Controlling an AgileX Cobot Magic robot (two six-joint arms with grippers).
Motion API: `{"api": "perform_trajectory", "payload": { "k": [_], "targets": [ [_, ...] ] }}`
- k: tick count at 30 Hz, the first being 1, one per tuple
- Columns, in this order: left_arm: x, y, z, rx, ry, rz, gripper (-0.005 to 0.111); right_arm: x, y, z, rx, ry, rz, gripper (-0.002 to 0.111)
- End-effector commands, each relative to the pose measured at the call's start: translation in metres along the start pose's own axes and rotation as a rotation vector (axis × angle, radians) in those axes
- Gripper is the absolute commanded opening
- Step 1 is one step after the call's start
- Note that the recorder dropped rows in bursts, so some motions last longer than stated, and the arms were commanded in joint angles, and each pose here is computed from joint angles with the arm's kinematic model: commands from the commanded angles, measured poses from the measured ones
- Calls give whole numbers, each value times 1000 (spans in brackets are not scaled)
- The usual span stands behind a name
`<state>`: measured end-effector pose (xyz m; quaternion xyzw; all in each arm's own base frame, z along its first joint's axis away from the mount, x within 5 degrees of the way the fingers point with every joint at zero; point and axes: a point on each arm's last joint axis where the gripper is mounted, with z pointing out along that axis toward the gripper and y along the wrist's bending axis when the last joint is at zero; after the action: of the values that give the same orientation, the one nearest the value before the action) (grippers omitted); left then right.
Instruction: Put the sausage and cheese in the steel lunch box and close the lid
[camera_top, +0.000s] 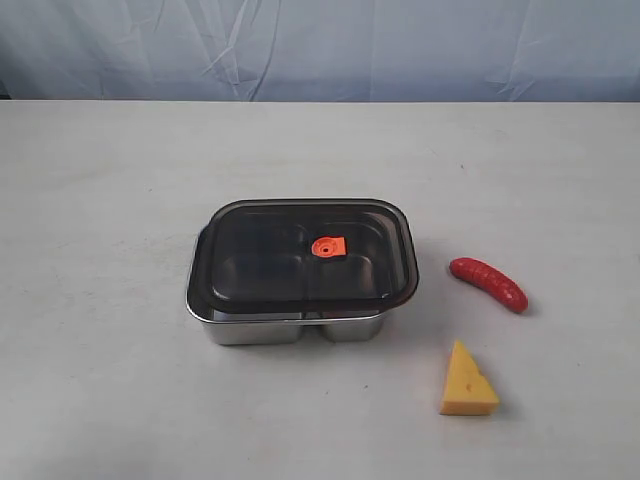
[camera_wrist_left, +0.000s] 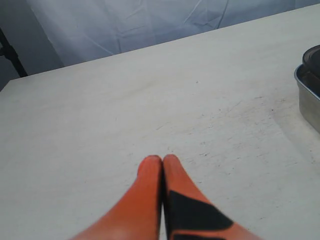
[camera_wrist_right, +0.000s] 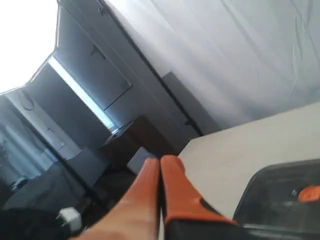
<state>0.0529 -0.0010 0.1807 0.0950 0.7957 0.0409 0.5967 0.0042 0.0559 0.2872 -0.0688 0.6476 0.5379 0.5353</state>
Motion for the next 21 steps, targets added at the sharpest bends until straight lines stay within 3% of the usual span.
{"api": "perform_trajectory", "payload": {
  "k": [1,3,6,10,12,14,16,18,21],
  "targets": [
    [0,0,0,4,-16,1,0,-19,-37,27,420,182,15,0],
    [0,0,0,4,-16,1,0,-10,-72,63,502,529,47,0],
    [0,0,0,4,-16,1,0,-11,-96,99,476,699,92,0],
    [0,0,0,4,-16,1,0,-21,-139,173,317,972,187,0],
    [0,0,0,4,-16,1,0,-38,-163,196,231,964,287,0],
    [0,0,0,4,-16,1,0,-72,-199,197,133,804,390,0],
    [0,0,0,4,-16,1,0,-87,-234,177,181,697,391,0],
    [0,0,0,4,-16,1,0,-80,-254,163,203,719,370,0],
    [0,0,0,4,-16,1,0,-57,-261,161,200,779,427,0]
  ]
}}
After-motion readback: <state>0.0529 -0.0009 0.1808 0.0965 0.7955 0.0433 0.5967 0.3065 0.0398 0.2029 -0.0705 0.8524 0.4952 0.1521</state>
